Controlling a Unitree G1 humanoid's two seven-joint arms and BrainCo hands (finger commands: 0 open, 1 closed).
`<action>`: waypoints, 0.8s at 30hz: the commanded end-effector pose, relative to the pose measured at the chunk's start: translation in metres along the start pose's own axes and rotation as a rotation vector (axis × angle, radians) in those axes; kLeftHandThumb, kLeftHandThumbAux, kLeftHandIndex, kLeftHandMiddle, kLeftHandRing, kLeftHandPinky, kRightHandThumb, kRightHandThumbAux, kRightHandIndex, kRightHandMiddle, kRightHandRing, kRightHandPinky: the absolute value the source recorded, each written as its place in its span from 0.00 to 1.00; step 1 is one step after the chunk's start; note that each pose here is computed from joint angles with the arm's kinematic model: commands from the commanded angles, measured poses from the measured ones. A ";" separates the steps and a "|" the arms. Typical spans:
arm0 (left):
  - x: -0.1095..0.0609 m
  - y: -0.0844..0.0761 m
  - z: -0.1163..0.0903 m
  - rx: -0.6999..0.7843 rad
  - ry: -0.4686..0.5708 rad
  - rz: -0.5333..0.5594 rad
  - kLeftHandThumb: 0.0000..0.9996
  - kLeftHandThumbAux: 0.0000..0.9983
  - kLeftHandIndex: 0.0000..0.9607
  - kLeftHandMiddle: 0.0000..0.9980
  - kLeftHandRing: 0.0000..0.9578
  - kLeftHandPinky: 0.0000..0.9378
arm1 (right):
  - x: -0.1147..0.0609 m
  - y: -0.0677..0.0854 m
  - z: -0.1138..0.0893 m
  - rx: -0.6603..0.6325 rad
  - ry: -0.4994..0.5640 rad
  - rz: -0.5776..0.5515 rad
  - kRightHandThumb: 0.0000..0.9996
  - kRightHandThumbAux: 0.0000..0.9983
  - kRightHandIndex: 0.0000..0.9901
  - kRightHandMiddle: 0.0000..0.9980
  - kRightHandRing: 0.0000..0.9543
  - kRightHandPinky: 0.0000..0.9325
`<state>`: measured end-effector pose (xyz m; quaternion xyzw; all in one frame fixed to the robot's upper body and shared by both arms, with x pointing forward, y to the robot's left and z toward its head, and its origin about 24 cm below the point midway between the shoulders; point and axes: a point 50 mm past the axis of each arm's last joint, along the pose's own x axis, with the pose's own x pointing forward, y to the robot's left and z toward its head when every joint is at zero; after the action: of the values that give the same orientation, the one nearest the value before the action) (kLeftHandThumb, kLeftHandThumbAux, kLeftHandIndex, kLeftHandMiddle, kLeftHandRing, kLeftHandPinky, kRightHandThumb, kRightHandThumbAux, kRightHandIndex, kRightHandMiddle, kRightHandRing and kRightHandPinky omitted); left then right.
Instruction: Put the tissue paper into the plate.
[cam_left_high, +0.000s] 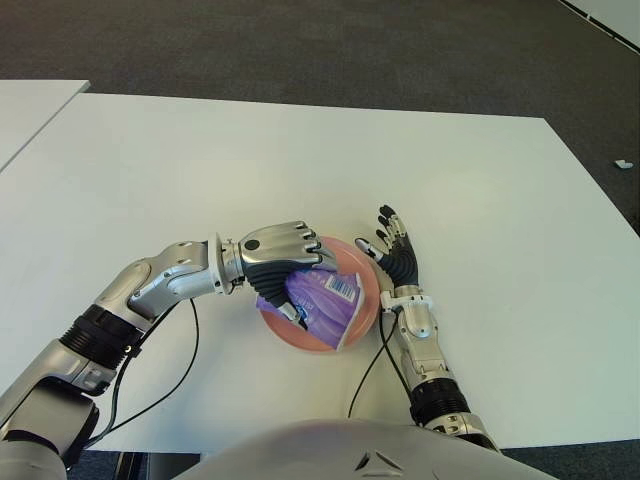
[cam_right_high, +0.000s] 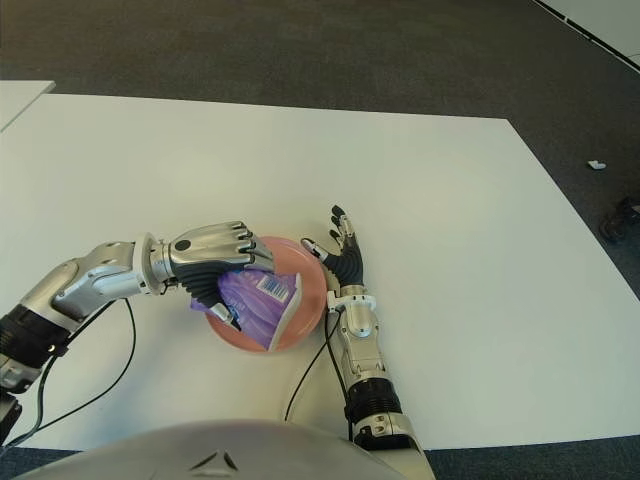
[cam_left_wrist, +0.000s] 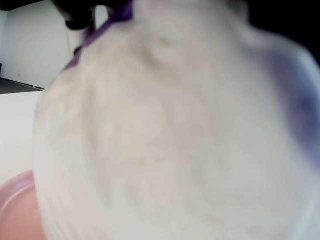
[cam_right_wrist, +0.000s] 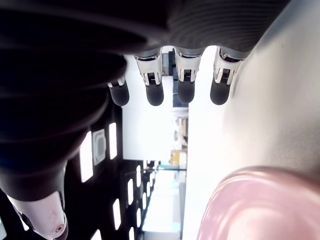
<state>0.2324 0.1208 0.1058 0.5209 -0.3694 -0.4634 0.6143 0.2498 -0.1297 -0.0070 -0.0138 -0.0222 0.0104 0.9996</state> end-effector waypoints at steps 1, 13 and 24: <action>0.000 -0.010 -0.001 0.032 0.010 -0.081 0.74 0.70 0.46 0.84 0.88 0.91 | -0.019 -0.003 -0.029 0.007 0.158 -0.016 0.01 0.69 0.00 0.00 0.00 0.00; 0.002 -0.013 -0.006 0.183 0.061 -0.090 0.74 0.70 0.46 0.84 0.88 0.91 | -0.019 -0.003 -0.029 0.006 0.161 -0.017 0.01 0.68 0.00 0.00 0.00 0.00; 0.003 -0.019 -0.009 0.231 0.074 -0.031 0.74 0.70 0.46 0.83 0.87 0.89 | -0.020 -0.002 -0.028 0.000 0.159 -0.021 0.01 0.68 0.00 0.00 0.00 0.00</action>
<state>0.2385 0.1201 0.0909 0.6095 -0.3893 -0.4077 0.5575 0.2499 -0.1295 -0.0067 -0.0138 -0.0230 0.0091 0.9996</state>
